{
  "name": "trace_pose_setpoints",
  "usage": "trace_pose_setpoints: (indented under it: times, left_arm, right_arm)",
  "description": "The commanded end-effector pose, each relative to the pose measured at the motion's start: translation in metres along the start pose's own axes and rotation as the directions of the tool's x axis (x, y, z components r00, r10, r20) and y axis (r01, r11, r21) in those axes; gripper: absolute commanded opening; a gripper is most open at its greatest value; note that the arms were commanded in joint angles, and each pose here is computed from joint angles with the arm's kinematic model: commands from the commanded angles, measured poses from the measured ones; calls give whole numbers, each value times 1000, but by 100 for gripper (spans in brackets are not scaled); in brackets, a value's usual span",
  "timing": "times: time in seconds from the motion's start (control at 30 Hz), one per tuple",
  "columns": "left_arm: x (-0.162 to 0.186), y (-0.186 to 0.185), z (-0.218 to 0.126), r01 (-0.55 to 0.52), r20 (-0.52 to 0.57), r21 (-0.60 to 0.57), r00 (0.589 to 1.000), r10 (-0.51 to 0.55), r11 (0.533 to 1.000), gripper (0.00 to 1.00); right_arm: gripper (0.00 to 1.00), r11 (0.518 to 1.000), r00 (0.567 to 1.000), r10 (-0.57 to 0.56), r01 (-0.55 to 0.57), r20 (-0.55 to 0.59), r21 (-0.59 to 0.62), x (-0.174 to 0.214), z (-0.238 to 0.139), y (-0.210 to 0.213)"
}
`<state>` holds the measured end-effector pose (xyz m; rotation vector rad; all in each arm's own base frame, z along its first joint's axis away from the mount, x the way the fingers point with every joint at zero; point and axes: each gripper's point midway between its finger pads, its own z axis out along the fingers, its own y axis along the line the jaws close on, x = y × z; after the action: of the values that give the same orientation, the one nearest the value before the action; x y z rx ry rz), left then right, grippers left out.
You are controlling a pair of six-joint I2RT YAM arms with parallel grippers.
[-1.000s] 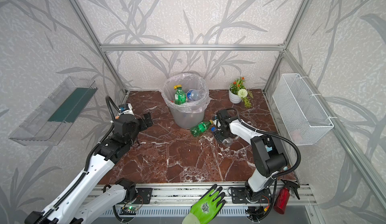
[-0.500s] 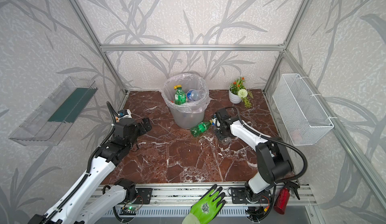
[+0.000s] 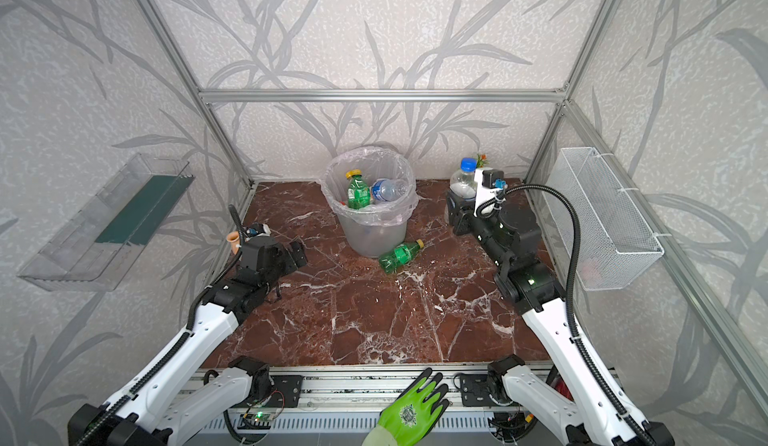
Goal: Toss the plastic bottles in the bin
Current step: 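Carry the water bottle over the bin with the right gripper and release it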
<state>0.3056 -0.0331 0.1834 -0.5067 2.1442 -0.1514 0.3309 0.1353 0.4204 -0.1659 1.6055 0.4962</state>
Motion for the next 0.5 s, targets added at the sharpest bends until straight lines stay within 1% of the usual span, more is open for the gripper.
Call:
trace_pose_setpoints:
  times: [0.0,0.07,0.1,0.13,0.17,0.2,0.27,0.33,0.43,0.47]
  left_arm:
    - [10,2,2,22,-42,4,999,-22,1000,99]
    - [12,1,3,25,-55,7,998,-24,1000,99]
    - [13,0,4,25,-65,8,998,-24,1000,99]
    - [14,-1,4,26,-71,10,997,-25,1000,99]
    - [15,-1,5,24,-77,9,997,-24,1000,99]
    - [16,-1,5,22,-87,6,996,-21,1000,99]
    - [18,-1,6,12,-104,1,994,-12,1000,99]
    - [20,-1,4,-4,-121,-3,993,3,1000,99]
    - [20,1,4,-9,-120,-9,993,7,1000,99]
    - [21,1,4,-8,-119,-9,993,7,1000,99]
  right_arm:
    - [47,985,996,94,-92,8,-147,-16,43,34]
    - [47,977,996,51,-65,-74,-202,-5,76,61]
    - [50,974,990,13,-44,-139,-222,8,93,75]
    - [54,971,977,-30,-22,-210,-240,21,109,87]
    - [59,973,962,-58,-5,-265,-231,30,121,91]
    - [66,978,944,-76,8,-320,-209,39,133,90]
    - [75,989,920,-91,38,-382,-145,45,147,79]
    - [92,992,925,-104,72,-366,-100,34,144,72]
    - [98,993,957,-108,94,-270,-64,15,125,64]
    - [98,994,964,-105,96,-244,-50,9,116,60]
